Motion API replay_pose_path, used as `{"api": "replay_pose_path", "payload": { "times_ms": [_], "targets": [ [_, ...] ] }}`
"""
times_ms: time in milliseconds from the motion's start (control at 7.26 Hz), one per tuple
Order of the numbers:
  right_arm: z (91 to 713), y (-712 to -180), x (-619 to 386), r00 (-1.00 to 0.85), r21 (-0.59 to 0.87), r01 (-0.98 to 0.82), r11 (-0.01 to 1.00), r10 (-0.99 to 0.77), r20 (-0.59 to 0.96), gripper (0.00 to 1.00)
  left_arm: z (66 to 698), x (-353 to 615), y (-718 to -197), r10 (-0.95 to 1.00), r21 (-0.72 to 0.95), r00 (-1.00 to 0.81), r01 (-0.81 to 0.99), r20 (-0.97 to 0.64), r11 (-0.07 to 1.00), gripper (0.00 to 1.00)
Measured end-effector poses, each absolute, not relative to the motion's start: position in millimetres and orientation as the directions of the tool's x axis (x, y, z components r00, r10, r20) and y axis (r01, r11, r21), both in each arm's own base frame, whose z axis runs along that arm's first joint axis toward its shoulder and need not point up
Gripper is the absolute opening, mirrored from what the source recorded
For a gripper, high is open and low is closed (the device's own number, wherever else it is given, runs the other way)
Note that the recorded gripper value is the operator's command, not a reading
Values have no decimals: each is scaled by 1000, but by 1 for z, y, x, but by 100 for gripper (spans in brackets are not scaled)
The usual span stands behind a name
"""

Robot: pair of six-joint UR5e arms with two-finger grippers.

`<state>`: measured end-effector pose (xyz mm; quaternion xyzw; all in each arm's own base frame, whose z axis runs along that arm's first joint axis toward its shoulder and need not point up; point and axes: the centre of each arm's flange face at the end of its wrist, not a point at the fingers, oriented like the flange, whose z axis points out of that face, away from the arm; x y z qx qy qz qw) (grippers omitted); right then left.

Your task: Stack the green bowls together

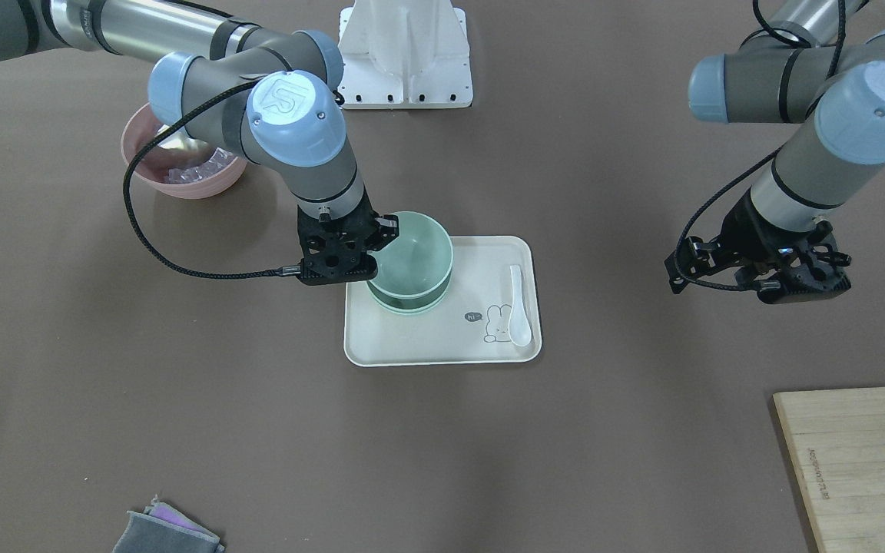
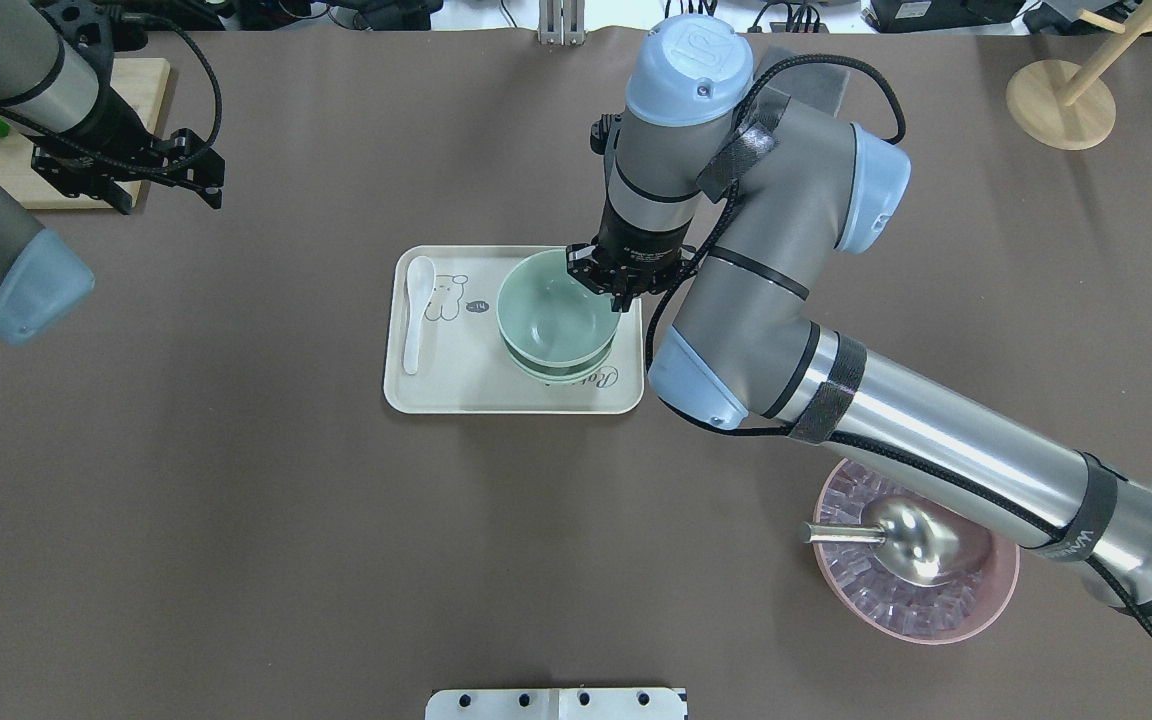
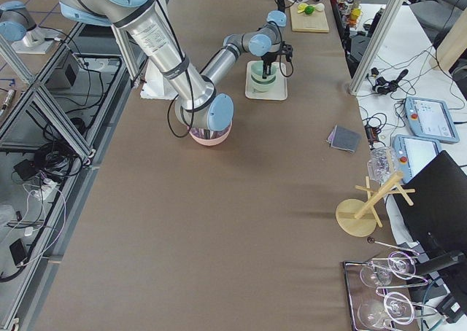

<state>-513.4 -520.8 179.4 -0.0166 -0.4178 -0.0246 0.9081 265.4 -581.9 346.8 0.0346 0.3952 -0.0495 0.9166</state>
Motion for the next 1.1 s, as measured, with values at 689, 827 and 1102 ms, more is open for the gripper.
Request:
{"api": "replay_pose_path", "payload": {
  "times_ms": [689,827,1102],
  "targets": [
    [190,-524,-523,652,-18,58,998,-24,758,0,349,267,-583,-65,21,684,117,-726,993,98],
    [191,-524,-525,651,-17,58,998,-25,759,0,349,268,-583,-64,22,683,117,-727,993,98],
    [191,-524,-526,650,-17,58,998,-25,760,0,349,268,-583,-66,22,681,120,-729,992,98]
  ]
}}
